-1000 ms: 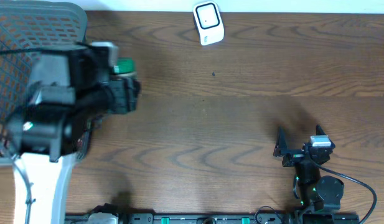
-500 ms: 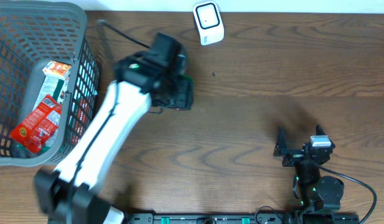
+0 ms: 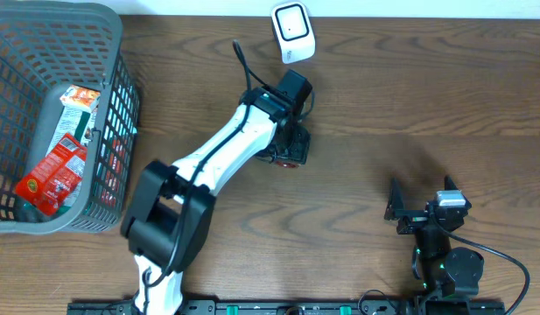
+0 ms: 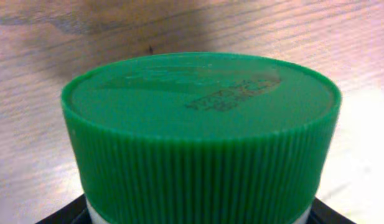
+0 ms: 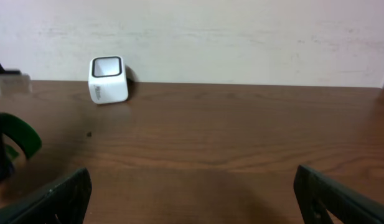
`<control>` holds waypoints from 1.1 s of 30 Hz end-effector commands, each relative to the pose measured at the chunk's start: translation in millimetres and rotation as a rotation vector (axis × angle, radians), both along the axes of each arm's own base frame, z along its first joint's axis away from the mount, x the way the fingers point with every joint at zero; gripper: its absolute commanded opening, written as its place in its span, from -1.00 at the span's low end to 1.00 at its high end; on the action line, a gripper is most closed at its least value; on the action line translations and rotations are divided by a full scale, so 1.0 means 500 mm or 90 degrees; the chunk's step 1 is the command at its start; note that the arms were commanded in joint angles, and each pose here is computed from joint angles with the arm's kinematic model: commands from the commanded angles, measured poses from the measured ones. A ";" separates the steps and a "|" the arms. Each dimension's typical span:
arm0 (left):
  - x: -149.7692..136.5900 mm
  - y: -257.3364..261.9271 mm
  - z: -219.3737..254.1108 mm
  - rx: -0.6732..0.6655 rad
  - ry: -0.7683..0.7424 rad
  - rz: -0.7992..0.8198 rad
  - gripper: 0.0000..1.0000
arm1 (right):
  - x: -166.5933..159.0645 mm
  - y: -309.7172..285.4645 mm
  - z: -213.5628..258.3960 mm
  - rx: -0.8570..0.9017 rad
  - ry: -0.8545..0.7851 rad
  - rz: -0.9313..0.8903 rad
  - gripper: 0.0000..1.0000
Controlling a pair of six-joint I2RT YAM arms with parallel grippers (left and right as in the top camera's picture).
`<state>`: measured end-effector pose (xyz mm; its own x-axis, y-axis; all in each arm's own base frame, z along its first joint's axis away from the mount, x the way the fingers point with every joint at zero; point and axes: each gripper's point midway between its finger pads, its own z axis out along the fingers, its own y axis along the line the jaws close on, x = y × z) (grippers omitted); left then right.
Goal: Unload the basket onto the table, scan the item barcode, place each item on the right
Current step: 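Lift the jar out of the basket toward the table center, then lower the jar onto the table and open the left gripper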
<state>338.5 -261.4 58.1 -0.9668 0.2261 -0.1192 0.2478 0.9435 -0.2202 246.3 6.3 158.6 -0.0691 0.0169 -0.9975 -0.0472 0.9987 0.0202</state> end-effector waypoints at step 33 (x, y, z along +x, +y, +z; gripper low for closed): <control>0.024 -0.005 -0.095 0.015 -0.023 -0.010 0.83 | 0.000 0.003 -0.001 0.009 0.001 0.004 0.98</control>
<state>351.6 -267.1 16.1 -0.9664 0.2102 -0.1478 0.2387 0.9473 -0.2137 246.4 6.3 158.5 -0.0695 0.0169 -0.9974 -0.0472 0.9987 0.0202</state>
